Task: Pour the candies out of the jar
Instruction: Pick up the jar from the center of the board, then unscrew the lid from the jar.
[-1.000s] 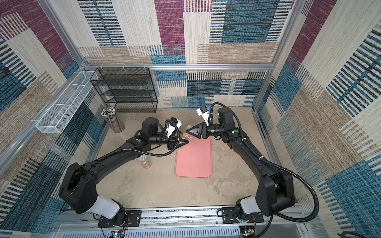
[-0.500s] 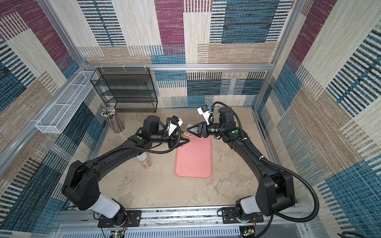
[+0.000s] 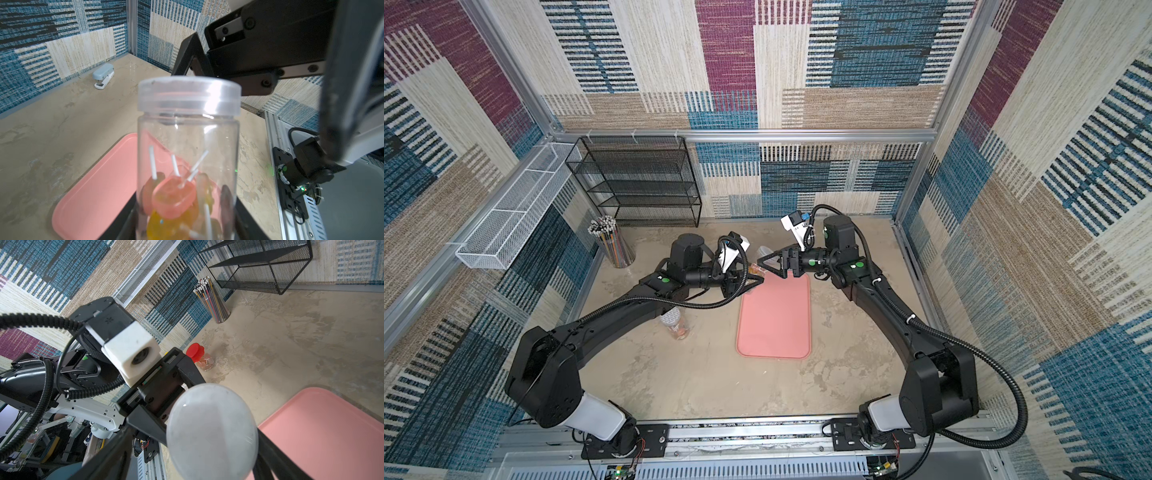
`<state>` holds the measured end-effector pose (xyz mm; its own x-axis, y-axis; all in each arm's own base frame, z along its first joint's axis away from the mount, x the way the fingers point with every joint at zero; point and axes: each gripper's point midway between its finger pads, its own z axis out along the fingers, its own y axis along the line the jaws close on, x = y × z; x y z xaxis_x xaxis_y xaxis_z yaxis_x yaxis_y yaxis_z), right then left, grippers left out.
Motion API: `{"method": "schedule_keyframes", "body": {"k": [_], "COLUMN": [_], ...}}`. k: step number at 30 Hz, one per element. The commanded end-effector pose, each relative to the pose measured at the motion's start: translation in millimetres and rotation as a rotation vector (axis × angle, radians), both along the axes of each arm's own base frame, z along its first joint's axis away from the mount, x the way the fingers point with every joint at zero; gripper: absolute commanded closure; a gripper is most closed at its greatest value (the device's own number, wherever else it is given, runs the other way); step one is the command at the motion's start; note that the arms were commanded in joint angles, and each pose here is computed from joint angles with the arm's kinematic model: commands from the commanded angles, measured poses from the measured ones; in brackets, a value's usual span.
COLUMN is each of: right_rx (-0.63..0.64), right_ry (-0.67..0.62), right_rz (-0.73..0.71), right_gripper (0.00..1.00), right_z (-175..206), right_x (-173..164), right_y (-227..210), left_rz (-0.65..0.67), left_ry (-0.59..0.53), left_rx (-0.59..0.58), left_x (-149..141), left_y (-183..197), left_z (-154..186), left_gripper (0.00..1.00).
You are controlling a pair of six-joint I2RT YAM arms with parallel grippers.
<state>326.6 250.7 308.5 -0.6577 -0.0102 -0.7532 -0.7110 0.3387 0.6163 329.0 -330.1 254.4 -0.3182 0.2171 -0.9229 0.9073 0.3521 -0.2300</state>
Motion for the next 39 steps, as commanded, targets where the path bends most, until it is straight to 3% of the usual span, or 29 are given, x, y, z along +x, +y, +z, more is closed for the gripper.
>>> {"method": "schedule_keyframes", "body": {"k": [1,6,14,31,39], "right_rx": [0.02,0.008,0.06,0.036,0.05], "right_ry": [-0.047,-0.033,0.011,0.096,0.097], "right_rz": [-0.05,-0.239,-0.399,-0.376,-0.377], "right_gripper": [0.1,0.1,0.14,0.18,0.32], "right_z": [20,23,28,1,2], "right_x": [9,35,50,49,47], "right_y": [-1,-15,-21,12,12], "left_rz": [0.064,0.1,0.197,0.235,0.243], "left_ry": [-0.015,-0.018,-0.06,-0.13,-0.132], "left_rx": [-0.007,-0.011,0.03,0.033,0.037], "left_x": [10,13,22,19,19], "left_y": [4,7,10,9,8], "left_z": [4,5,-1,7,6], "left_gripper": [1.0,1.0,1.0,1.0,1.0]}}
